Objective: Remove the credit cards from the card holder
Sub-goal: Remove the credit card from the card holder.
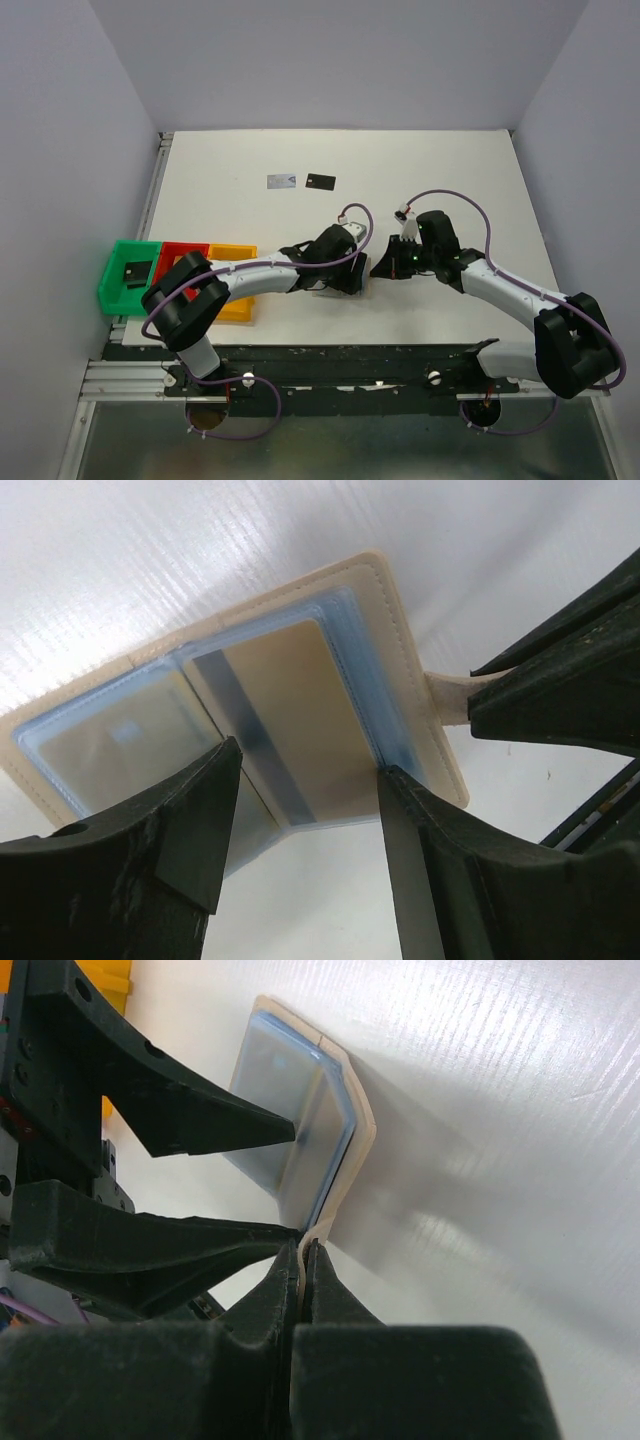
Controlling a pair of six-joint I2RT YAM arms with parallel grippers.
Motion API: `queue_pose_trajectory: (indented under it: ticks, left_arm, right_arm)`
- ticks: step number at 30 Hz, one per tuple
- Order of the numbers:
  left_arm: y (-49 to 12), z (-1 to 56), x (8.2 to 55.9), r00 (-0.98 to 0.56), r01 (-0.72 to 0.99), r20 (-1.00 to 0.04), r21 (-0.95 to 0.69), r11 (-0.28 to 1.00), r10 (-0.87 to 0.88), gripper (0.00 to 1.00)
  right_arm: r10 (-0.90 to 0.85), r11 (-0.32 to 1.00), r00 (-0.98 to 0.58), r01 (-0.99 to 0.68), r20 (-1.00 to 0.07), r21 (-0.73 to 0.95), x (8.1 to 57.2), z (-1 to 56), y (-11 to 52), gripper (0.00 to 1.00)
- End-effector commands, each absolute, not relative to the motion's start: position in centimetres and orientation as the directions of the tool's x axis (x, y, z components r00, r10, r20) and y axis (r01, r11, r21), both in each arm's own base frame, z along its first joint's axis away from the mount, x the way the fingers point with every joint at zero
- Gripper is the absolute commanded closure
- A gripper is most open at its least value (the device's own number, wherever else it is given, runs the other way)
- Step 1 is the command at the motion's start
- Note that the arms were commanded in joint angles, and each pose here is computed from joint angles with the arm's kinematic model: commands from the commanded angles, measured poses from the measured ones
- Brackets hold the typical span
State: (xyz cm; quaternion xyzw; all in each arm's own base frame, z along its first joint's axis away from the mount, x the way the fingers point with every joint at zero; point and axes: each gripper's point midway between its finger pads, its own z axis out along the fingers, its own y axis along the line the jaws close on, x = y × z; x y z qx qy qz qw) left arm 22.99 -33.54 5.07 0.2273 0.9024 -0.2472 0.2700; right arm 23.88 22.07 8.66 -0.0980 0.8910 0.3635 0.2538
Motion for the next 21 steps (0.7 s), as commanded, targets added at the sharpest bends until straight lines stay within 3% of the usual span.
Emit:
queue_pose_trajectory:
  ticks: [1, 21]
  left_arm:
    - [-30.6, 4.5, 23.6, -0.761, 0.465, -0.595, -0.224, 0.857, 0.258, 0.31]
    - [-28.3, 5.7, 25.0, -0.756, 0.375, -0.633, -0.209, 0.903, 0.168, 0.32]
  right_arm:
    - [0.005, 0.706, -0.839, -0.382, -0.544, 0.596, 23.8, 9.3, 22.1, 1.00]
    - [-0.019, 0.714, -0.838, -0.394, -0.546, 0.579, 23.6, 9.1, 21.8, 1.00]
